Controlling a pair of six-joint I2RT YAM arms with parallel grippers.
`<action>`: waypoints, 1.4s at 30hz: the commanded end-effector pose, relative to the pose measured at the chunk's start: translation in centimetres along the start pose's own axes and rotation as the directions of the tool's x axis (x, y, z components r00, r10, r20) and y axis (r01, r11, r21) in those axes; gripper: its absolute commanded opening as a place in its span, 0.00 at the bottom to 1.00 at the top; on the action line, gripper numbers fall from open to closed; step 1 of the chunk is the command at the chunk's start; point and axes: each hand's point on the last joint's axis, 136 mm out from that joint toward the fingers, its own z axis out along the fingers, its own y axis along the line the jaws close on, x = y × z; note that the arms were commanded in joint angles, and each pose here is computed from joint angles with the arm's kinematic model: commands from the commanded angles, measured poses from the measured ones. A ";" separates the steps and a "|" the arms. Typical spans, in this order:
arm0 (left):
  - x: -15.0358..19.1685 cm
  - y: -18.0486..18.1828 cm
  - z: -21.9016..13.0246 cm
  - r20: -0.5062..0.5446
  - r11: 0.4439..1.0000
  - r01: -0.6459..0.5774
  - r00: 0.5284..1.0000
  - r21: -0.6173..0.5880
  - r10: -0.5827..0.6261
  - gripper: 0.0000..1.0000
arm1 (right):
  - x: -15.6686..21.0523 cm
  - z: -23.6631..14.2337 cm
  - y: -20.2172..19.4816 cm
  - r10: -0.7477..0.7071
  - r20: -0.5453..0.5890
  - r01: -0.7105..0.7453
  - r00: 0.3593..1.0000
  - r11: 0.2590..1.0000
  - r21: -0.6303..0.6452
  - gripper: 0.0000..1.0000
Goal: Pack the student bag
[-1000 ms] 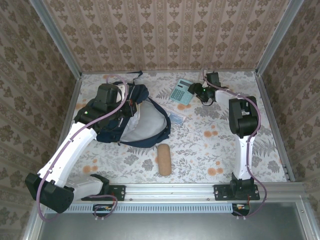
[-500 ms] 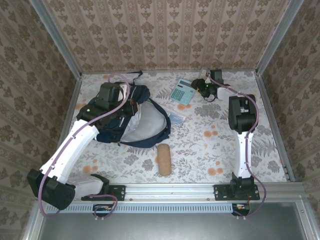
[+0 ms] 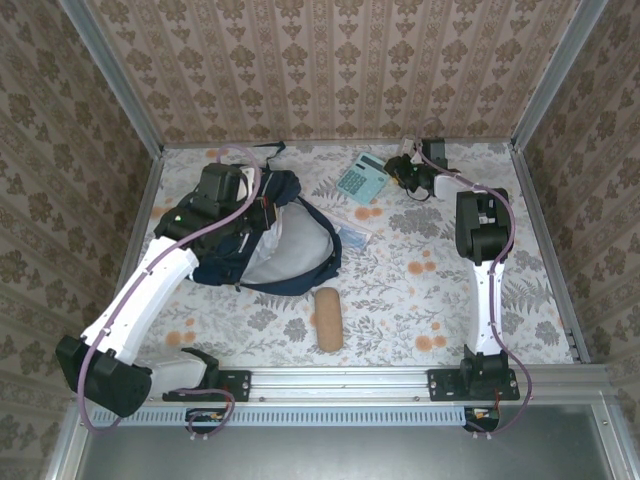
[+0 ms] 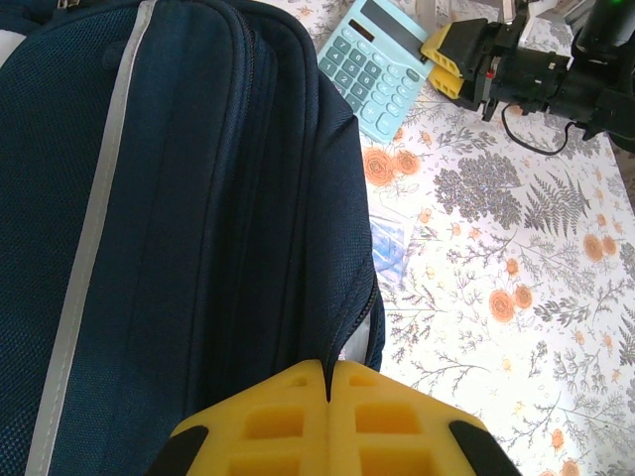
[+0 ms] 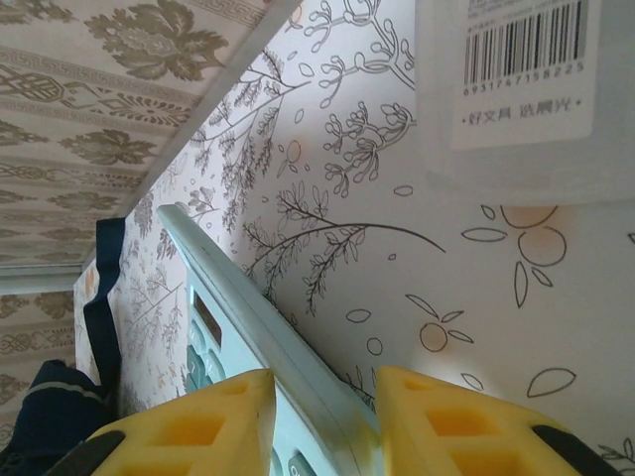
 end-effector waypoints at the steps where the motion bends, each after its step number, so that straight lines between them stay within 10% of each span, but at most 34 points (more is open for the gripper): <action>1: -2.0 -0.5 -0.8 0.057 1.000 -0.003 0.998 0.009 0.002 0.00 | -0.9 0.1 1.0 -0.001 0.012 0.001 1.000 0.999 -0.045 0.32; 13: -2.2 -0.6 -0.4 0.048 1.000 -0.004 0.999 0.013 0.004 0.00 | -1.1 -0.2 1.5 -0.006 0.013 0.007 1.000 0.998 -0.070 0.16; 42: -2.7 -1.3 -0.5 0.071 0.999 -0.006 0.997 0.053 0.003 0.00 | 4.6 -10.0 9.3 -0.109 0.007 0.108 0.994 0.975 -0.192 0.12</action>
